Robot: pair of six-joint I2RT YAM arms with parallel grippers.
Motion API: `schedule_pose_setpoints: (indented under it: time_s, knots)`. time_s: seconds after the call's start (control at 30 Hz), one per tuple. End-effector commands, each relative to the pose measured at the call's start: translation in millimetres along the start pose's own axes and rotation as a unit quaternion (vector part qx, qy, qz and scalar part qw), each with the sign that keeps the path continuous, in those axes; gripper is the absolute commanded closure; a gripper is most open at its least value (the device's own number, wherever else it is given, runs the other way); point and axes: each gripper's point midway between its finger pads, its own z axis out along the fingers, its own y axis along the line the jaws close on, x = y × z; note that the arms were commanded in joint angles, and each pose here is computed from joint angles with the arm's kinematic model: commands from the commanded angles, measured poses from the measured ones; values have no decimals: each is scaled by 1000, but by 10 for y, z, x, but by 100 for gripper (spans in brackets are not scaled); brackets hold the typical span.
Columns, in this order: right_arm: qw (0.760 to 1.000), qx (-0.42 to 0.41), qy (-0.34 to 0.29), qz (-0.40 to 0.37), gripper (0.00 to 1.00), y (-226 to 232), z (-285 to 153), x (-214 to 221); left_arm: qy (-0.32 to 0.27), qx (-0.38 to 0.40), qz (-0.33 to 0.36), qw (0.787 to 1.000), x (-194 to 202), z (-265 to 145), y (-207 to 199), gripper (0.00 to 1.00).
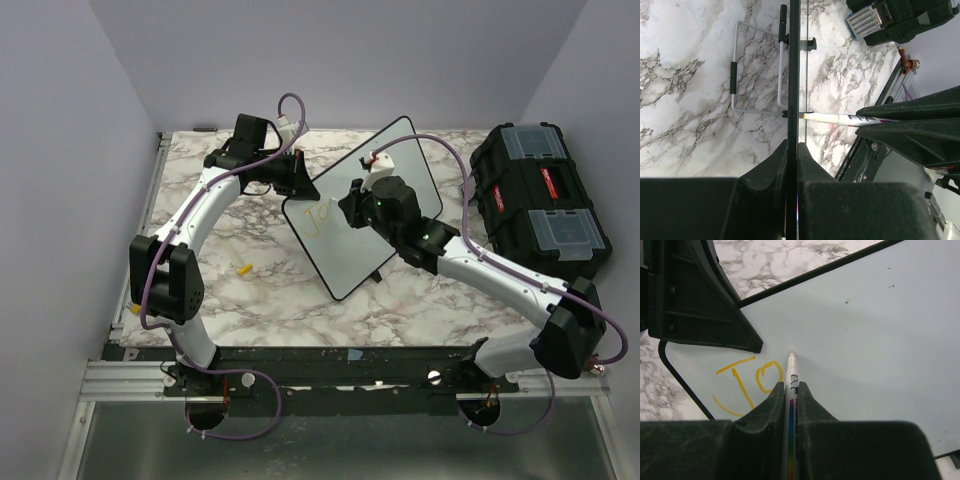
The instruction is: Write a sentence on the whiteboard
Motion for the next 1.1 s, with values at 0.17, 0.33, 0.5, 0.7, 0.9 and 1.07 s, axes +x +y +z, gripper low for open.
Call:
schedule_pose_setpoints:
  time_s: [0.17,0.33,0.5,0.7,0.9,1.07]
  knots:
    - [1000,-2,-26,-1,99,37,77,-216,-36,-8,48,998,-196,-98,-108,100]
    - [1000,-5,-22,-2,99,38,111,-190,-37,-8,47,998,-189,-95,-106,100]
    - [1000,-11,-10,-3,99,52,135,-102,-37,-8,48,998,-194,-98,-110,100]
    - [1000,-13,4,-6,99,32,106,10,-38,-9,48,998,-193,-101,-111,100]
    - [1000,-16,17,-4,99,8,29,111,-39,-9,49,998,-211,-104,-118,100]
    - [1000,-12,25,-1,99,-29,-21,182,-40,-8,50,998,-220,-108,-123,100]
